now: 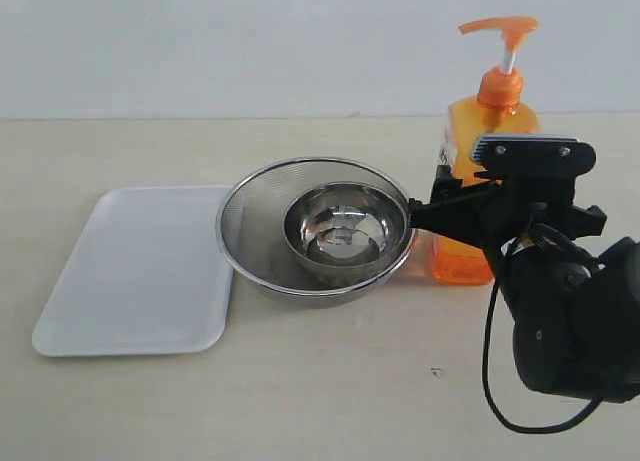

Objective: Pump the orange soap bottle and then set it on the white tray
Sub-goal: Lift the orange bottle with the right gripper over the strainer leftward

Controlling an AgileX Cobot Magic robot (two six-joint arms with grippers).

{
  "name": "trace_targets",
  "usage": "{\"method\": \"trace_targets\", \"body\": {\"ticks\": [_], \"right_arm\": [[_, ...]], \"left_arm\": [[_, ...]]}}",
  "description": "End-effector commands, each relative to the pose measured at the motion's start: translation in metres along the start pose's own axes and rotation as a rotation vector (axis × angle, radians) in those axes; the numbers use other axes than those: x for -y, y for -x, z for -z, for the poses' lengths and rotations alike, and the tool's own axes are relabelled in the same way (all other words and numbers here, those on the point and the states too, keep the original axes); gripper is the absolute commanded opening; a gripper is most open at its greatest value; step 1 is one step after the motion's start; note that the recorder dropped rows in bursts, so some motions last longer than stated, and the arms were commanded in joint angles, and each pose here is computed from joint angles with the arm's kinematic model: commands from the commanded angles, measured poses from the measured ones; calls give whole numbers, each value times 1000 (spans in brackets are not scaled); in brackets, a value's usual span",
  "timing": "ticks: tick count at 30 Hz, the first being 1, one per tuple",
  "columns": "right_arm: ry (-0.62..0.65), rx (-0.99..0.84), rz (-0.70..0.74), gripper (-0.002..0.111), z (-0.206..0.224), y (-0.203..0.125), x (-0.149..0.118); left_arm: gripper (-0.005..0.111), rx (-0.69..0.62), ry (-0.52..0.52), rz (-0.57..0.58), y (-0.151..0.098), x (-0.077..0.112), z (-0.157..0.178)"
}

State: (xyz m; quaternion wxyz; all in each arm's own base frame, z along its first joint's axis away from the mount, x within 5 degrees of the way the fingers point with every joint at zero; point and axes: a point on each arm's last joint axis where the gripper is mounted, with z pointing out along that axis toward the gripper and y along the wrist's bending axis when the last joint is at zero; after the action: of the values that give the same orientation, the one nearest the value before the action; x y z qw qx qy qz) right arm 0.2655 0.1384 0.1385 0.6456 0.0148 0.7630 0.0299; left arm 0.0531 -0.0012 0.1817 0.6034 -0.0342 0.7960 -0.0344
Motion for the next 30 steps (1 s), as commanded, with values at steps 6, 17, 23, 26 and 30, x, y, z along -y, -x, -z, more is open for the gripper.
{"method": "trace_targets", "body": {"ticks": [6, 17, 23, 26, 30], "right_arm": [[0, 50, 0, -1, -1, 6, -1], [81, 105, 30, 0, 0, 11, -8], [71, 143, 48, 0, 3, 24, -7], [68, 186, 48, 0, 8, 39, -6], [67, 244, 50, 0, 15, 59, -5]], "left_arm": [[5, -1, 7, 0, -1, -1, 0], [5, -1, 7, 0, -1, -1, 0], [5, -1, 7, 0, -1, -1, 0], [5, -1, 7, 0, -1, -1, 0], [5, -1, 7, 0, -1, -1, 0]]}}
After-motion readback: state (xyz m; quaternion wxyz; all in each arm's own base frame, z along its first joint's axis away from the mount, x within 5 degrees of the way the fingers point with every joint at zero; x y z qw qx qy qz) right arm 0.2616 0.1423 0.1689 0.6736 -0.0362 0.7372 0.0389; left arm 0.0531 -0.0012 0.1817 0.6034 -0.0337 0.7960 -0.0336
